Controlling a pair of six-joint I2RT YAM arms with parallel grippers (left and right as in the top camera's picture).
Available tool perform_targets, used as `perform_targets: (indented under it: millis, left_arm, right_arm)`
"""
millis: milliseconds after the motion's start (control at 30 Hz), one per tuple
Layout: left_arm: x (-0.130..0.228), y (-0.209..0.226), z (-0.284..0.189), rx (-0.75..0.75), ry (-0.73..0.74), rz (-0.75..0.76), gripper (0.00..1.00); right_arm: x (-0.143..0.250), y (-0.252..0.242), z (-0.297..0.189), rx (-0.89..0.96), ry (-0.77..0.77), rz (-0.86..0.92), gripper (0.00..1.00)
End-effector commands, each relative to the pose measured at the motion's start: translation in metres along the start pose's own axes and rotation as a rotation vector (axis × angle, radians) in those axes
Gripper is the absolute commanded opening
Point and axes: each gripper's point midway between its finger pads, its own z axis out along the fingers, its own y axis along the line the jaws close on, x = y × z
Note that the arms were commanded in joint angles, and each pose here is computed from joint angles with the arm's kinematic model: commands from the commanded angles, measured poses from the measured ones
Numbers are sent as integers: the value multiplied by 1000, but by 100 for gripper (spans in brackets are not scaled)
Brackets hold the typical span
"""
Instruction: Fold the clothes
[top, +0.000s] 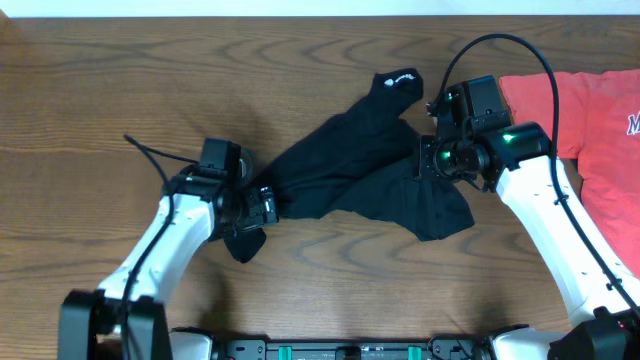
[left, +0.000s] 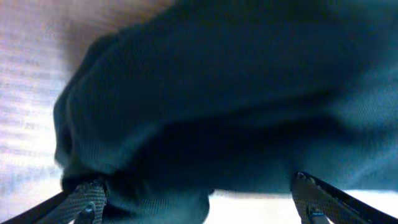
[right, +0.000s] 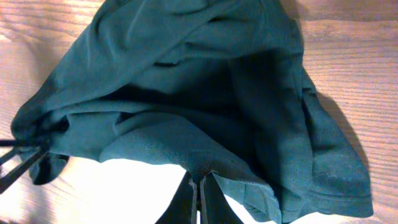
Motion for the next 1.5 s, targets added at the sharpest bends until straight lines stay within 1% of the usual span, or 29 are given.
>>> perform_targets:
  millis: [0,67,100,167,200,267,333,367,500,633,800,933,1067,1100,1233,1467]
  left_arm:
    - [-9,9,9,-55,-28,16,96]
    - [-14,8,12,-52,-41,18,92]
    - [-17,7,14,-52,-51,18,86]
    - [-20,6,14,-48,-63,20,67]
    - [-22,5,14,-44,-70,21,60]
    - [-24,5,14,-45,-80,23,29]
    - [-25,5,14,-45,-85,23,11]
    - [-26,5,14,-45,-87,23,6]
    - [-33,2,7,-40,-121,28,7]
    - [-49,-1,-16,-47,-218,35,6]
    - [-75,-12,-77,-26,-418,58,6]
    - [-86,-19,-143,-8,-598,78,6]
    - [-82,-27,-204,22,-731,126,6]
    - [-79,-29,-223,30,-766,140,6]
    - [-66,-32,-280,45,-858,163,6]
    - [-40,-34,-363,55,-980,222,6]
  right_arm:
    - [-9,3,-11,-10,-39,-24,1]
    - [-8,3,-11,-10,-38,-24,1]
    - [-8,3,-11,-10,-38,-24,1]
    - [-8,3,-11,-9,-37,-25,1]
    - [-8,3,-11,-9,-36,-29,1]
    - [-7,2,-11,-8,-33,-30,1]
    - [-7,2,-11,-8,-33,-30,1]
    - [-7,2,-11,-8,-33,-31,1]
    - [-11,0,-13,0,-46,-33,1]
    - [-27,-10,-27,25,-92,-20,1]
    - [-65,-18,-72,53,-211,-31,1]
    - [-92,-17,-119,60,-319,-49,1]
    - [-111,-14,-163,69,-417,-90,1]
    - [-117,-12,-180,75,-455,-118,1]
    - [-128,0,-221,81,-548,-183,1]
    - [-140,4,-283,154,-712,-185,1]
